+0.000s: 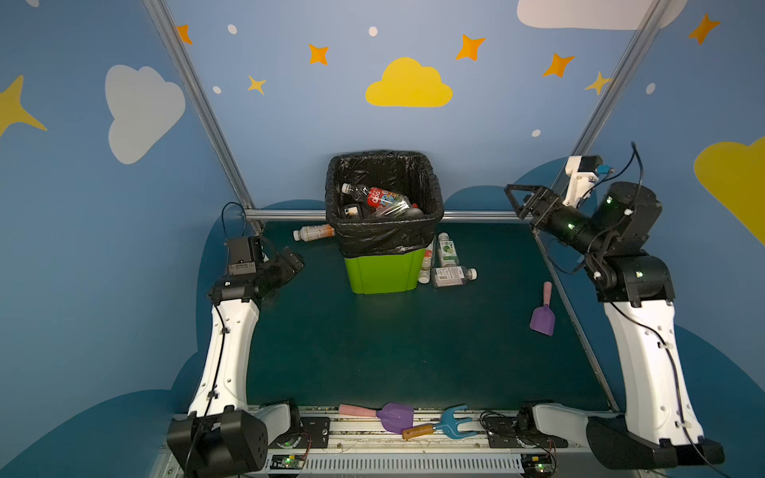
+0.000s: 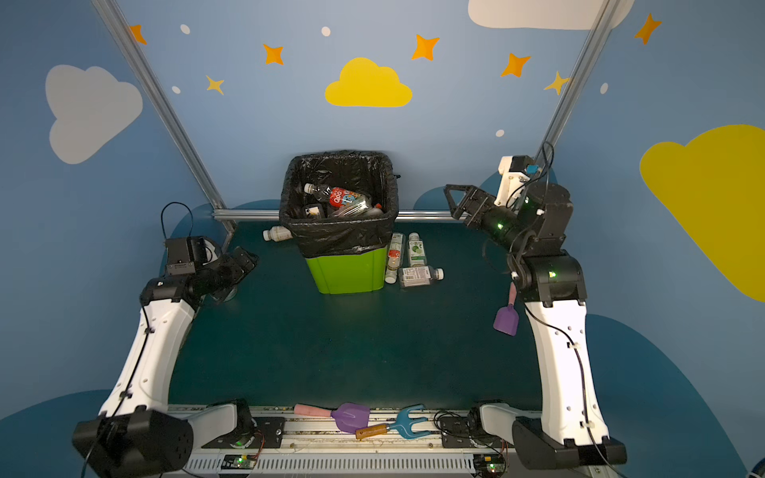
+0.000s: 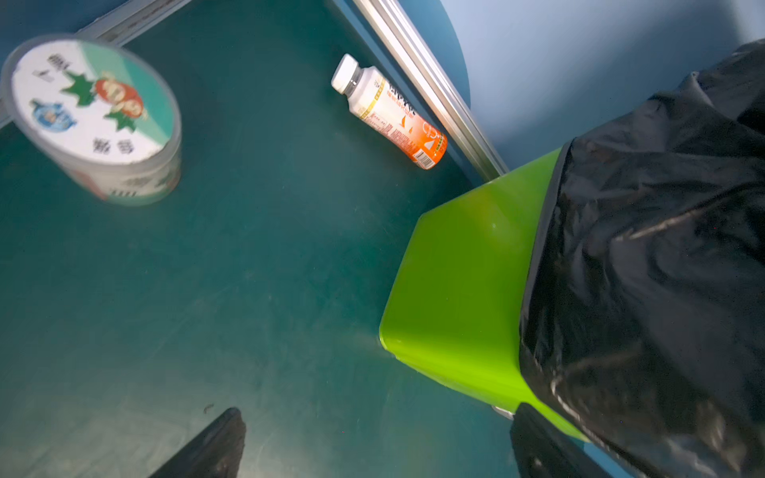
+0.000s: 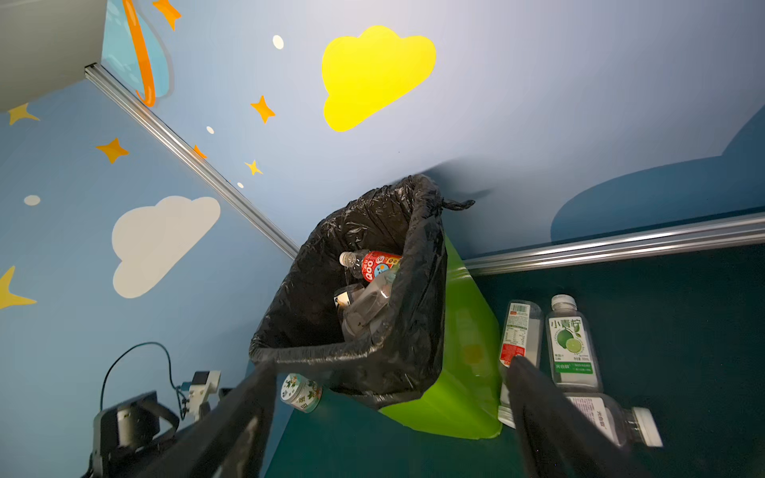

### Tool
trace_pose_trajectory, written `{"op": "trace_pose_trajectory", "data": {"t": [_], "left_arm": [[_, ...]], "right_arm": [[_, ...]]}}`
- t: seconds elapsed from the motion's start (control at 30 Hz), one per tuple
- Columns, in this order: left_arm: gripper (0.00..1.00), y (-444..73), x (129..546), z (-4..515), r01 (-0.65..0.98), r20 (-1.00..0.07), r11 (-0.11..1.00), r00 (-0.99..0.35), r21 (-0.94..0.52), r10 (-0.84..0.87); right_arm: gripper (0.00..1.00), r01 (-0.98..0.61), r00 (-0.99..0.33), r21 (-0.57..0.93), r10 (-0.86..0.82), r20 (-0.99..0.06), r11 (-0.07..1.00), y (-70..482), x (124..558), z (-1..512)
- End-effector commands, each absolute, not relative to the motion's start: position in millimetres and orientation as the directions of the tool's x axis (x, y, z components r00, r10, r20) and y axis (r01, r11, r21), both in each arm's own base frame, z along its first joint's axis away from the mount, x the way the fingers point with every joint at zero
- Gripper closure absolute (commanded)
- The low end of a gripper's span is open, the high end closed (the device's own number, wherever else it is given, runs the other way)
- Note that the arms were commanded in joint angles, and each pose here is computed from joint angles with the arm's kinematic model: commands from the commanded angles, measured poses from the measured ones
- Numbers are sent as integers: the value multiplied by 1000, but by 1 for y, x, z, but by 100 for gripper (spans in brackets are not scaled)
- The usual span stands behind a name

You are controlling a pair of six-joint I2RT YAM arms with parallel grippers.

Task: Throw the plastic bottles in the bin
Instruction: 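Draw the right arm back while the left gripper moves toward the orange-label bottle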

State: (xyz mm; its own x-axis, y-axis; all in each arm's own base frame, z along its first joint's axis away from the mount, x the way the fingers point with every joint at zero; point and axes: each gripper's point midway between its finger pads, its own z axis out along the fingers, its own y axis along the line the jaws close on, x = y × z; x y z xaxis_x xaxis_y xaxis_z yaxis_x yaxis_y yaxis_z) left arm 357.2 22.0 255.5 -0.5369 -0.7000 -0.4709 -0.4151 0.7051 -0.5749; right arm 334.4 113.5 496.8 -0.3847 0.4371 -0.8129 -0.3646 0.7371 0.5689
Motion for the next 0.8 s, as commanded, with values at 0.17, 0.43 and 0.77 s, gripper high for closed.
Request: {"op": "trace_pose_trajectory", "data": {"t": [0.17, 0.43, 0.77], "left_arm": [[0, 37, 427, 259, -324, -573, 792, -557, -517, -601], [0, 55, 491, 211, -373, -421, 659, -545, -653, -725], [32, 69, 557, 155, -528, -143, 337, -374, -780, -916]], "right_arm": [[17, -231, -546, 591, 400, -736, 773, 108, 342, 410], [18, -134, -583, 605, 432, -689, 785, 98, 341, 374], [22, -138, -626, 661, 452, -636, 738, 88, 397, 364]]}}
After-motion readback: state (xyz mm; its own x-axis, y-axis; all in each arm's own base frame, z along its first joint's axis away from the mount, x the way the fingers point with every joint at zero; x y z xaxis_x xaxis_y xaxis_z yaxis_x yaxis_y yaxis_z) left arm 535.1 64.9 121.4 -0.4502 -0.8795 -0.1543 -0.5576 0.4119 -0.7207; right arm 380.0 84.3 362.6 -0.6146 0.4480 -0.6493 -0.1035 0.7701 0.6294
